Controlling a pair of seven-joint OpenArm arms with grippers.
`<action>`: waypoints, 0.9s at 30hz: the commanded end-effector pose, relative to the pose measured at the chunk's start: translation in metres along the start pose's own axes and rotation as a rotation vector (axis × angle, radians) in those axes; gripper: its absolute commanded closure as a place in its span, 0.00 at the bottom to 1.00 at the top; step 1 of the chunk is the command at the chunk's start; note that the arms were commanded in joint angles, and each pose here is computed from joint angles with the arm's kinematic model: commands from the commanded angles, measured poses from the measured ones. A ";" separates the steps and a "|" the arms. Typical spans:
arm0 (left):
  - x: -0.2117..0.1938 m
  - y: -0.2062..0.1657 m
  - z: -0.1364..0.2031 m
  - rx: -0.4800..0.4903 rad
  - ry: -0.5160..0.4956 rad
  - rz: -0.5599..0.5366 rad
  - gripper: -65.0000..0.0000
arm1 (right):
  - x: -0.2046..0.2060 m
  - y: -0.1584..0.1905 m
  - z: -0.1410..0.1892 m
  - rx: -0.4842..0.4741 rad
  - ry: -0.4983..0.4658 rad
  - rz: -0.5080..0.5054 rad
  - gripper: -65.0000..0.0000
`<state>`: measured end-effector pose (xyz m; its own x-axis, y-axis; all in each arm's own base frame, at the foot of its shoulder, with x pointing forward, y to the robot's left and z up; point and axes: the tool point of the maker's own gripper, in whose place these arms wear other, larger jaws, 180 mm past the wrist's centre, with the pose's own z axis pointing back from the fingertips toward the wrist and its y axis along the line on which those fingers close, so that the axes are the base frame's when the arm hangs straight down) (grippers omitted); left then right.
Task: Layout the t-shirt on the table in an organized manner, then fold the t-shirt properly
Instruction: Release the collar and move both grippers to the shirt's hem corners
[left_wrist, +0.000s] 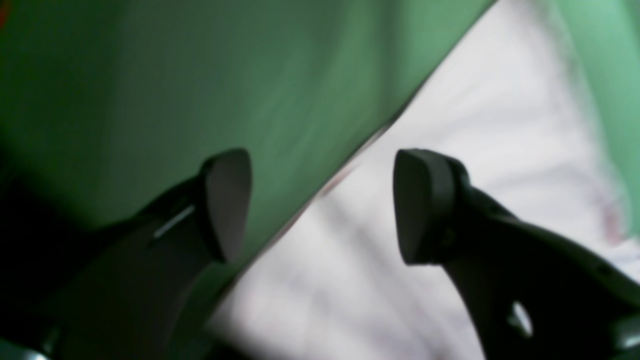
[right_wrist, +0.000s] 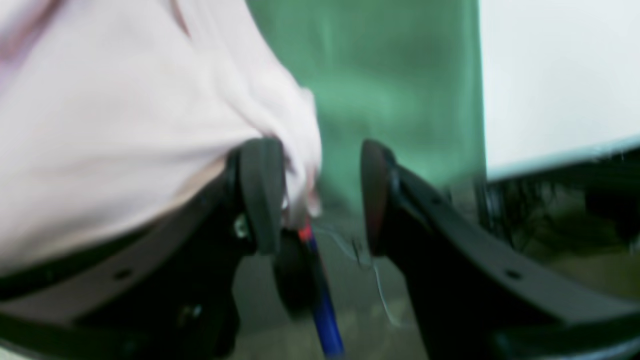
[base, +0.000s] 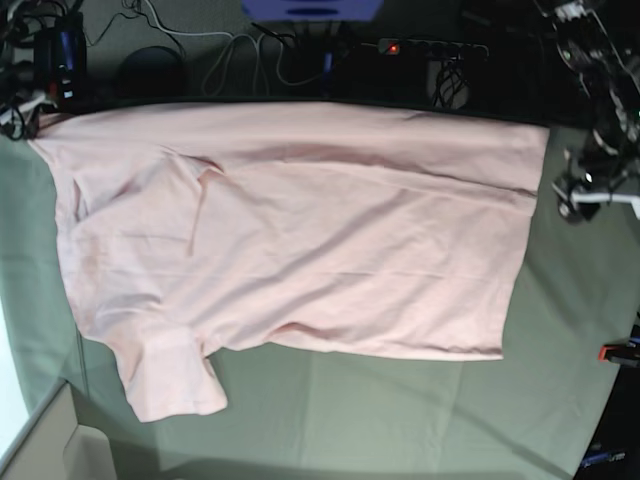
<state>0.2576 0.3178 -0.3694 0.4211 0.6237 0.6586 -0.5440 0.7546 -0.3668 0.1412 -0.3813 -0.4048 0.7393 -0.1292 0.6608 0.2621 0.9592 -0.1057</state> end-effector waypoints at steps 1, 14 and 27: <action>0.025 -0.012 0.001 -0.030 -0.066 -0.015 0.33 | 0.023 -0.008 0.003 -0.020 -0.068 0.014 0.60; 0.091 -0.093 -0.027 -0.192 -0.169 0.002 0.33 | 0.025 -0.012 0.004 -0.032 -0.076 0.002 0.60; 0.072 -0.099 -0.079 -0.190 -0.032 0.120 0.33 | -0.011 -0.016 0.015 -0.039 0.008 0.004 0.32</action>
<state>0.3860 0.2984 -0.3589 0.3751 0.7180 0.5863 -0.4735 0.6921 -0.5447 0.1079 -0.3832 -0.4143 0.7770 -0.1522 0.6108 0.2826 0.9514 -0.1224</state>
